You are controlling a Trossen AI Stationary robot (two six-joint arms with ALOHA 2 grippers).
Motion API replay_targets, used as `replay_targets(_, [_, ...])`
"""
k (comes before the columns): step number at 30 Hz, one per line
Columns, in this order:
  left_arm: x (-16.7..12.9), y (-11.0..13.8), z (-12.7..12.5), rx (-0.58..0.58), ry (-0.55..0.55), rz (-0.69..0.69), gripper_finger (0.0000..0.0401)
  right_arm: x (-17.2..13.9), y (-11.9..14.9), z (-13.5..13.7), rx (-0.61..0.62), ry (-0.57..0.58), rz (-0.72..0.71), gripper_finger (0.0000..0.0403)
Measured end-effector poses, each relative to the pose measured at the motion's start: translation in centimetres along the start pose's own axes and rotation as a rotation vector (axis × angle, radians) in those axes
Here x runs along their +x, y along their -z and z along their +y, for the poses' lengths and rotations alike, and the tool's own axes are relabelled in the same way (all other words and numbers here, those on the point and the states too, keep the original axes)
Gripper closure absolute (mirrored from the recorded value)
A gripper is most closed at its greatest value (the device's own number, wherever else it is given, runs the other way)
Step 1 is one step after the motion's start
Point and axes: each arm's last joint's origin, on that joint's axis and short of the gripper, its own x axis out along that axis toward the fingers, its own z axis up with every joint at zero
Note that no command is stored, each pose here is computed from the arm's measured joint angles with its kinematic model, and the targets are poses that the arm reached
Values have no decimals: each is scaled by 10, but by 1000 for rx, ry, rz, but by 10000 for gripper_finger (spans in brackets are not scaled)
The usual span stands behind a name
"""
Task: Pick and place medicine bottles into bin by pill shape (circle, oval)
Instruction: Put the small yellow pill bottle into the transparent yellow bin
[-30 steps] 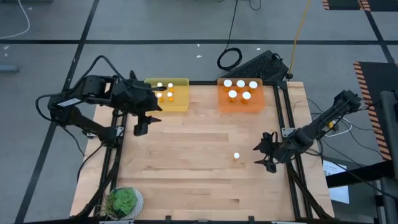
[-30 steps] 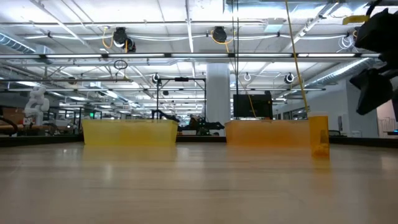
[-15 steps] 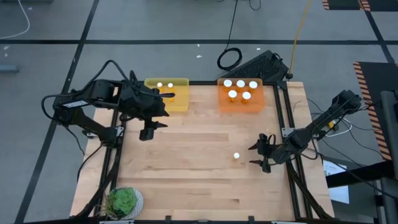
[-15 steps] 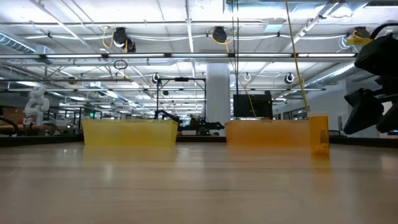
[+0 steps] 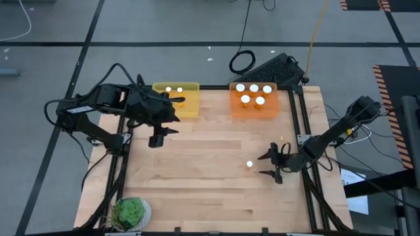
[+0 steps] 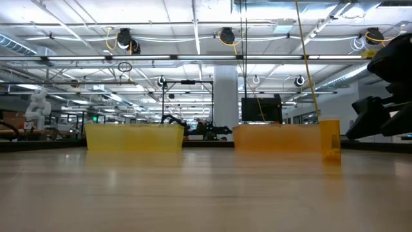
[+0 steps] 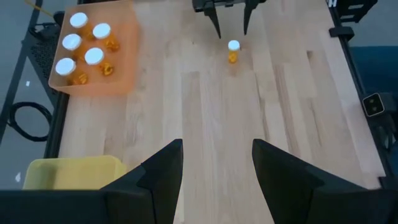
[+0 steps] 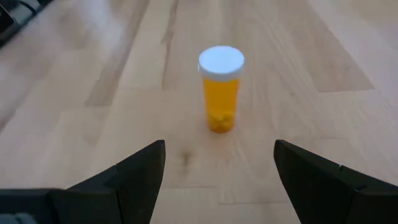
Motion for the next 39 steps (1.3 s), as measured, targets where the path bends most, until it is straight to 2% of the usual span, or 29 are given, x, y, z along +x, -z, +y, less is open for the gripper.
replay_targets(6, [0, 0, 1, -1, -20, -4, 203, 4, 5, -1, -67, 46, 25, 110])
replay_targets(10, [0, -1, 1, -1, -21, -9, 203, 6, 7, -1, -70, 69, 35, 110])
replay_targets(27, [0, -2, 1, 1, -21, -19, 203, 22, 8, 7, -76, 36, -42, 110])
replay_targets(35, [0, -3, 1, 1, -21, -27, 203, 39, 12, 4, -100, 100, 21, 110])
replay_targets(39, [0, -3, 1, 1, -22, -29, 203, 44, 11, 4, -76, 108, -2, 110])
